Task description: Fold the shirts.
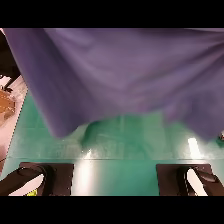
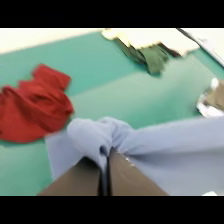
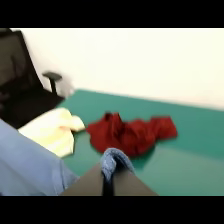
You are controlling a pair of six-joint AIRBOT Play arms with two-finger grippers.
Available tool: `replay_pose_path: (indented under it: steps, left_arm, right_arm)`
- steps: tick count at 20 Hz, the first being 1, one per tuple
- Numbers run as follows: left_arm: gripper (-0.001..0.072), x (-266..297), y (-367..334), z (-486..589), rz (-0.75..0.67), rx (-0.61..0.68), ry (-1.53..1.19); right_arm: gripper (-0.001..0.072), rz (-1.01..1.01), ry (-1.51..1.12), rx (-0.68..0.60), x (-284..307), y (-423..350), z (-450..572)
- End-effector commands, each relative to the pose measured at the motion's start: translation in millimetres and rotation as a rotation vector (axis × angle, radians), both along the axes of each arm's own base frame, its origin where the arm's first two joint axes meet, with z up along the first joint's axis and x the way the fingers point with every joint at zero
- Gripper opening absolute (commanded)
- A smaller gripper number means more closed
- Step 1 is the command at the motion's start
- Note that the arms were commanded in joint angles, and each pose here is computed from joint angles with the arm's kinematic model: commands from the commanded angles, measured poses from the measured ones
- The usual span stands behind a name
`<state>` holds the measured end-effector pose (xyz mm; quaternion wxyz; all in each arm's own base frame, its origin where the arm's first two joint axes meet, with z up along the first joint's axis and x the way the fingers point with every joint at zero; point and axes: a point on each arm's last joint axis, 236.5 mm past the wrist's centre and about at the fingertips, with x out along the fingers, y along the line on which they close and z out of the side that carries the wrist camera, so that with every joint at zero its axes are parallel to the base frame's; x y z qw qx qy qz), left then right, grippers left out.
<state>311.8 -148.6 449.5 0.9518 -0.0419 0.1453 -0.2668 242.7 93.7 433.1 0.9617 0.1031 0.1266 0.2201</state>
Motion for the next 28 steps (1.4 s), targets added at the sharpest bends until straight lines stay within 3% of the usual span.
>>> replay_pose_path:
  steps: [1,4,9,11,13,15,16,17,20,23,26,28]
  left_arm:
    - [0.0021,41,-8,-37,0.002,0.017,0.079]
    - [0.0021,96,-66,-162,-0.177,0.005,0.378]
    - [0.0022,142,-139,-370,-0.309,0.144,0.669]
    - [0.0022,152,-150,-419,-0.300,0.154,0.729]
    - [0.0022,170,-151,-440,-0.246,0.126,0.732]
    - [0.0047,184,-142,-433,-0.210,0.103,0.706]
    - [0.0346,190,-134,-422,-0.203,0.096,0.700]
    - [0.0511,196,-121,-410,-0.184,0.078,0.708]
    - [0.0496,223,-57,-360,-0.091,0.016,0.693]
    - [0.0496,248,20,-298,0.072,-0.090,0.591]
    - [0.0496,225,35,-300,0.052,-0.057,0.666]
    - [0.0496,200,25,-312,-0.010,-0.020,0.764]
  right_arm:
    - [0.0019,0.013,0.336,0.050,24,-14,-98]
    - [0.0019,0.034,0.640,0.102,64,-8,-230]
    - [0.0019,-0.040,1.113,-0.052,44,-19,-429]
    - [0.0019,-0.113,1.248,-0.135,20,-47,-472]
    - [0.0019,-0.166,1.315,-0.134,6,-67,-493]
    - [0.0019,-0.208,1.306,-0.105,3,-80,-497]
    - [0.0019,-0.244,1.261,-0.090,10,-88,-494]
    - [0.0019,-0.278,1.209,-0.080,19,-95,-487]
    - [0.0019,-0.393,1.014,-0.040,55,-124,-455]
    - [0.0019,-0.408,0.736,0.127,114,-124,-410]
    - [0.0019,-0.365,0.638,0.360,153,-100,-393]
    - [0.0019,-0.347,0.706,0.399,165,-78,-422]
